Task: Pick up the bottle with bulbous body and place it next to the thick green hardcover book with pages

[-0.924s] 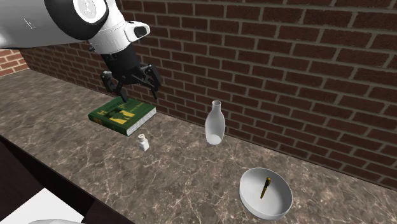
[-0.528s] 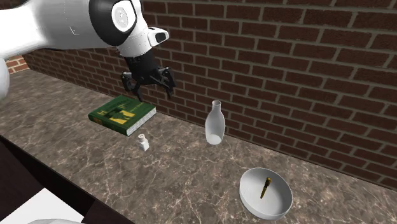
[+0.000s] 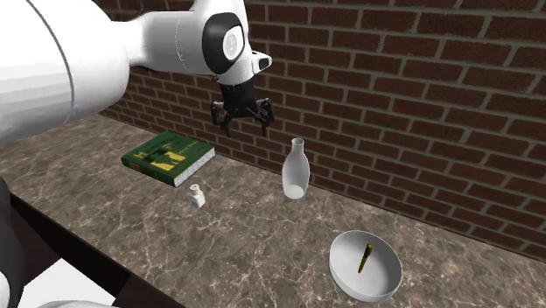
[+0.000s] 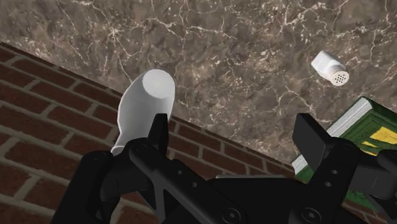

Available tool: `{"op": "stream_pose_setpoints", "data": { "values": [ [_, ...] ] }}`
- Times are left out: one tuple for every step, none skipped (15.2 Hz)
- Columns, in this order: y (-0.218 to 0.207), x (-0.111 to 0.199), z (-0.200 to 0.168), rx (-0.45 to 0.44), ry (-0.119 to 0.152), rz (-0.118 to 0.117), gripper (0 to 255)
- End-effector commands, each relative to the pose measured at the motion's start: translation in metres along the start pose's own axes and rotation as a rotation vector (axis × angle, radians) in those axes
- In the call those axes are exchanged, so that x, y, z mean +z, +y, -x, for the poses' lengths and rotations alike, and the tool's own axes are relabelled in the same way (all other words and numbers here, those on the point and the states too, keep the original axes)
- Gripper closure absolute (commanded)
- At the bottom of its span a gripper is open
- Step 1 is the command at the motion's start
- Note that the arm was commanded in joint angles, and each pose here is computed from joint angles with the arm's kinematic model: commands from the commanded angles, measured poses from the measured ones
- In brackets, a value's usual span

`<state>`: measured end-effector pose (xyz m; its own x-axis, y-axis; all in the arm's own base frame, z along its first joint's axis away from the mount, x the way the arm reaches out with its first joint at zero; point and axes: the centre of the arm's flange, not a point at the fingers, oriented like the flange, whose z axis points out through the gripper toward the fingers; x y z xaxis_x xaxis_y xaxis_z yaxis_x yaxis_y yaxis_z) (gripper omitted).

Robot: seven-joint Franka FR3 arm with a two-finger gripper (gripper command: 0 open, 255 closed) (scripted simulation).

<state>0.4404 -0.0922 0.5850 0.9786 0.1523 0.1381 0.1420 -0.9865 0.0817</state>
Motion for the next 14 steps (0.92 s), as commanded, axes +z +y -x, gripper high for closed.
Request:
{"op": "stream_pose_setpoints", "data": {
  "values": [
    [0.018,0.014,-0.017,0.001,-0.004,-0.01,0],
    [0.026,0.021,-0.025,0.001,-0.007,-0.016,0],
    [0.035,0.028,-0.034,0.002,-0.009,-0.022,0],
    [0.043,0.036,-0.042,0.002,-0.011,-0.027,0],
    [0.051,0.044,-0.05,0.003,-0.014,-0.033,0],
    [0.06,0.051,-0.058,0.003,-0.016,-0.038,0],
    [0.068,0.059,-0.067,0.004,-0.018,-0.044,0],
    [0.076,0.067,-0.075,0.004,-0.02,-0.05,0],
    [0.084,0.074,-0.083,0.004,-0.023,-0.055,0],
    [0.092,0.082,-0.091,0.005,-0.025,-0.061,0],
    [0.1,0.09,-0.099,0.005,-0.027,-0.066,0],
    [0.108,0.098,-0.108,0.006,-0.03,-0.072,0],
    [0.116,0.106,-0.116,0.006,-0.032,-0.078,0],
    [0.124,0.115,-0.124,0.007,-0.034,-0.083,0]
  ]
}}
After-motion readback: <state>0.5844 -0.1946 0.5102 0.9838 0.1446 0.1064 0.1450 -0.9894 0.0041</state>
